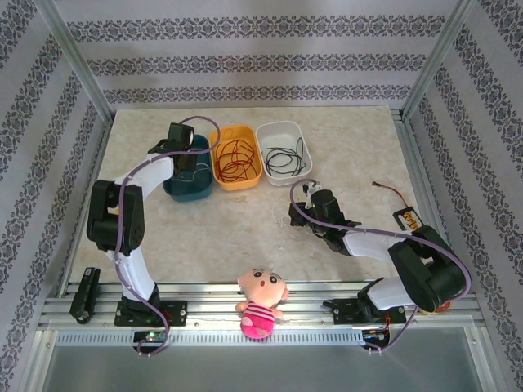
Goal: Untangle the cables
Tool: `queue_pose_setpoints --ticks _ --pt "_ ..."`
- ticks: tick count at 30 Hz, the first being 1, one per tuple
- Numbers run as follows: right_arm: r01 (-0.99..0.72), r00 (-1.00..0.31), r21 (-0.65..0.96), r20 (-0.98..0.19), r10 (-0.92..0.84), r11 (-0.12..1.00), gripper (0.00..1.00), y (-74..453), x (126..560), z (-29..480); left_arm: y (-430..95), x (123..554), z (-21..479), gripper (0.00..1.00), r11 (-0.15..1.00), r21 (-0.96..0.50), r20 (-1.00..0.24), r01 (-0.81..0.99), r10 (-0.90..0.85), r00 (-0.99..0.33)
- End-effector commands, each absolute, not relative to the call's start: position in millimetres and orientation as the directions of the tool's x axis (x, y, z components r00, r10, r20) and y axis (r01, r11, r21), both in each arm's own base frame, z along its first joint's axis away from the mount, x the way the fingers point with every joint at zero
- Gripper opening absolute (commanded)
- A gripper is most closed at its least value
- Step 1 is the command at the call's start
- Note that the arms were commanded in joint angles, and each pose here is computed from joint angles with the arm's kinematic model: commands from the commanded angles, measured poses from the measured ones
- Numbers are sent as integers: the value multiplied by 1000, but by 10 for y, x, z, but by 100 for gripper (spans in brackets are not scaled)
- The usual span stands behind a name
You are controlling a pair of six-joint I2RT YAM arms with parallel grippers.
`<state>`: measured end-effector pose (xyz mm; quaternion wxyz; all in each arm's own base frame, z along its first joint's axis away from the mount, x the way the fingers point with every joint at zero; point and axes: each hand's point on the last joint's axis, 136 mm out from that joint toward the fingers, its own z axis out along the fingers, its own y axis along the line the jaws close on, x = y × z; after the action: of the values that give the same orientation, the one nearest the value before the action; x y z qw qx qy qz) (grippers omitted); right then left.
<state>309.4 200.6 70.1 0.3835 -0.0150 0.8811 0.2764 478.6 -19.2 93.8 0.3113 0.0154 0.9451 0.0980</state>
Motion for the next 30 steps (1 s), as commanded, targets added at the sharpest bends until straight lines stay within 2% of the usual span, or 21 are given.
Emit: queue_pose_setpoints --ticks 1,5,7,9,11,12,24,30 --pt "-247 -690 462 -701 180 852 0 2023 3127 753 -72 4817 912 4 967 251 -537 -42 103 -837" --pt "-247 -687 459 -704 179 853 0 2017 3130 768 -24 4870 825 4 953 301 -498 -19 140 -856" --pt "-249 -687 458 -705 178 854 0 2021 3136 777 -31 4888 788 9 954 301 -489 -8 147 -860" --pt "-252 -688 455 -705 173 854 0 2029 3141 783 -65 4902 797 20 958 286 -493 0 148 -857" --pt "-254 -688 453 -706 170 855 0 2035 3152 794 -82 4907 839 39 961 277 -502 2 146 -853" --pt "-256 -687 453 -707 169 854 0 2040 3155 800 -85 4905 864 43 962 275 -505 2 146 -851" --pt "-259 -685 452 -709 168 853 0 2046 3160 839 38 4874 1408 61 947 315 -582 -63 140 -801" --pt "-255 -686 450 -708 167 856 0 2035 3150 821 115 4975 1577 74 937 340 -601 -83 149 -786"
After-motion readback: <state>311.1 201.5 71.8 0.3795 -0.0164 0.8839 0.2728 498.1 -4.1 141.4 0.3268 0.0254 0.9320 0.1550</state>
